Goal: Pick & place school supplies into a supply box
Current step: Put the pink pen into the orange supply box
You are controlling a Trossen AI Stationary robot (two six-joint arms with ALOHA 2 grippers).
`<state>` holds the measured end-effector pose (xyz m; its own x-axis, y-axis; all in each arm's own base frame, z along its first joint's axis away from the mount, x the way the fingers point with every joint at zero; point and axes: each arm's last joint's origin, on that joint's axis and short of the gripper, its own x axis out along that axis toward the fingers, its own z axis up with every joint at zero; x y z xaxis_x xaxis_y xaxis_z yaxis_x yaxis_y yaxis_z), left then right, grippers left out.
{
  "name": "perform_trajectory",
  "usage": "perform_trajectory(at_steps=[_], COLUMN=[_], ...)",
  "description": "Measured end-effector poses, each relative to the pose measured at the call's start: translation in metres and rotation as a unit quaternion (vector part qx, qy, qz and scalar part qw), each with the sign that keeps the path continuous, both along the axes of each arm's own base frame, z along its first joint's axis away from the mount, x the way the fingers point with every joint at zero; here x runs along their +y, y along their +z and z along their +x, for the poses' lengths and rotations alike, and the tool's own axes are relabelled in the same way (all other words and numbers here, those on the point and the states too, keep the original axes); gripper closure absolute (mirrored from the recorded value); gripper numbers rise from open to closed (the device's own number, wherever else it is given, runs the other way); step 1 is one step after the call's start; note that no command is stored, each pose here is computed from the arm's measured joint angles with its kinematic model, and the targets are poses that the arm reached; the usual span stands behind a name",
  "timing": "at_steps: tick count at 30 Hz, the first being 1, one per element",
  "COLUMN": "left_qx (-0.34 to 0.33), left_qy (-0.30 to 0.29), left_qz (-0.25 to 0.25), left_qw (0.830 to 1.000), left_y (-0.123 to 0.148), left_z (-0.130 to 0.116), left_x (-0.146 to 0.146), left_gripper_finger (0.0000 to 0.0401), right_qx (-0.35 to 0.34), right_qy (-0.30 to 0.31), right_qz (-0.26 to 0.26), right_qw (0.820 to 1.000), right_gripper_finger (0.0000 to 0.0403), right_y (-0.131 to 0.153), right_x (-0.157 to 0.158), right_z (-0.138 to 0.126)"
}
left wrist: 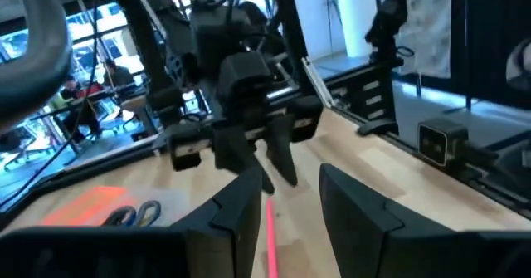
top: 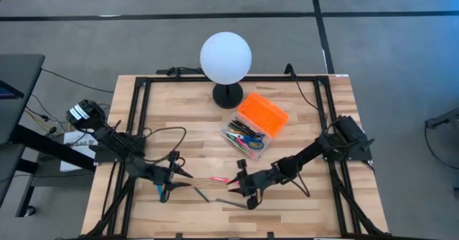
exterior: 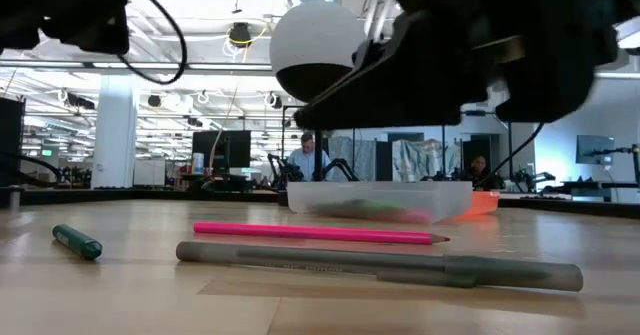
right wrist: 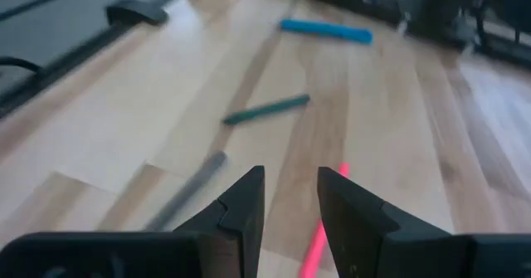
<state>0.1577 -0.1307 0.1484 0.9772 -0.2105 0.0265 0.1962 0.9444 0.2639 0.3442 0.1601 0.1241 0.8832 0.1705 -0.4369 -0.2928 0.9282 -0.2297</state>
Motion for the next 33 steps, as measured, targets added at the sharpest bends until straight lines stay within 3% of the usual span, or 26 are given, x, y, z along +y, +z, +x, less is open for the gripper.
perform_trajectory(at_steps=[8, 15, 23, 33], left_qx=[0.009, 0.008, 0.009, 0.011], left_qy=[0.071, 0.079, 0.082, 0.082], left_qz=[-0.024, -0.025, -0.029, -0.027], left_qw=[0.997, 0.997, 0.996, 0.996], left_y=[-0.006, -0.006, -0.006, -0.007], left_z=[-0.004, -0.004, -0.004, -0.004], left_x=[0.014, 0.015, 0.015, 0.015], left_gripper_finger=[0.0283, 0.0283, 0.0283, 0.0283], right_qx=[0.052, 0.057, 0.072, 0.071], right_qy=[-0.045, -0.044, -0.050, -0.067], right_qz=[0.028, 0.031, 0.031, 0.030], right_qw=[0.997, 0.997, 0.996, 0.995], right_gripper_finger=[0.0294, 0.0294, 0.0294, 0.0294], right_y=[-0.004, -0.005, -0.040, -0.044], right_x=[-0.013, -0.010, -0.006, -0.007], right_z=[0.006, 0.004, 0.007, 0.009])
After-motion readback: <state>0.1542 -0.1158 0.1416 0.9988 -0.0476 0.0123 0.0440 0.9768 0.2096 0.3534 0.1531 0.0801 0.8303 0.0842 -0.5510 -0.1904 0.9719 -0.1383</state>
